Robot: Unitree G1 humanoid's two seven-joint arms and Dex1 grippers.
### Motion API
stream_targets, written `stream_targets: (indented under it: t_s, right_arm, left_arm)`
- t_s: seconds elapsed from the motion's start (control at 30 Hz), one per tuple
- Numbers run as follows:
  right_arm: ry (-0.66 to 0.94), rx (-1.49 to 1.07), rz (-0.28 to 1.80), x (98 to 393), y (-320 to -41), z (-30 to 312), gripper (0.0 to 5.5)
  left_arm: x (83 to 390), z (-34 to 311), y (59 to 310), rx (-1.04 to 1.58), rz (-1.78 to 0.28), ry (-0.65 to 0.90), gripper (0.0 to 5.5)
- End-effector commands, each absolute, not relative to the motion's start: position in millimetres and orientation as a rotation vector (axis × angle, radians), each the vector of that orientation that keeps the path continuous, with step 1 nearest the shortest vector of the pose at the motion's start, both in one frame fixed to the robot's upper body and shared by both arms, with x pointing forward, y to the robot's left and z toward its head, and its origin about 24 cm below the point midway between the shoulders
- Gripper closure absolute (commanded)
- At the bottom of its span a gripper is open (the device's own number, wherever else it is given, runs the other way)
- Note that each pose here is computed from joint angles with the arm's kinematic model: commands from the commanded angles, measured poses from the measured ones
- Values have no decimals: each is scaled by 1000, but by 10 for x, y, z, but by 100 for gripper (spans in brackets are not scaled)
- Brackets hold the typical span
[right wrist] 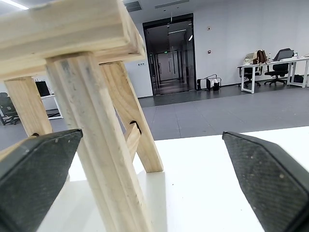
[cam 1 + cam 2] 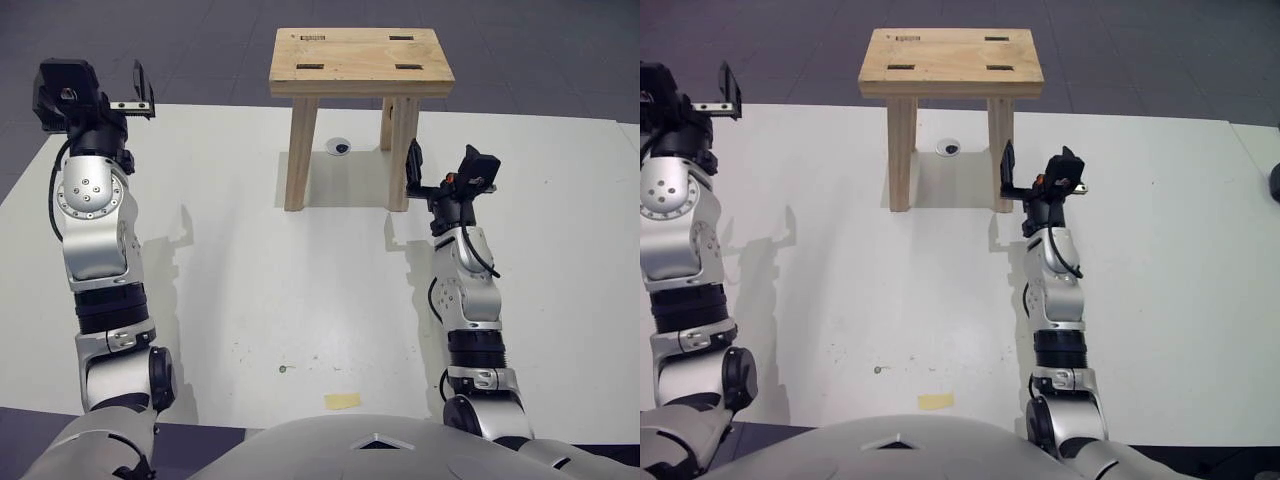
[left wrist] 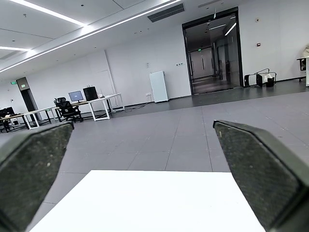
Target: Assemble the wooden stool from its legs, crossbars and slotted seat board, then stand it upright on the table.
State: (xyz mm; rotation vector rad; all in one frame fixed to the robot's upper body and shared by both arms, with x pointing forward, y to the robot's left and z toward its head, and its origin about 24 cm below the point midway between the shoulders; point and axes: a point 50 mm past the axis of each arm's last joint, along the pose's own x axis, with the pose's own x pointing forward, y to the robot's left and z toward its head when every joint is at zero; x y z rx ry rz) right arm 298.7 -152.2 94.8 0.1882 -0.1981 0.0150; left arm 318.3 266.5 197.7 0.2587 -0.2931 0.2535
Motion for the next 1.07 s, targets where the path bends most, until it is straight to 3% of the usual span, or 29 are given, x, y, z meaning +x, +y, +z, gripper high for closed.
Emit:
stream_targets:
  t_s: [0.03, 0.3, 0.53, 0.73, 1.07]
  right_arm:
    - [-186, 185, -20, 2919, -1532, 868, 10]
    - [-202, 203, -71, 2849, -1563, 876, 10]
    - [-200, 135, -56, 2857, -1782, 947, 10]
    - [-215, 93, -156, 2846, -2306, 1064, 10]
    - [-188, 47, -82, 2908, -2347, 1179, 10]
  left_arm:
    - [3227, 2048, 2656, 276, 238, -309, 12]
    - [3341, 2145, 2507, 265, 181, -331, 12]
    - [3241, 1928, 2346, 213, 184, -300, 12]
    - [3217, 1927, 2140, 189, 137, -308, 12]
    - [3068, 1671, 1782, 138, 34, -250, 12]
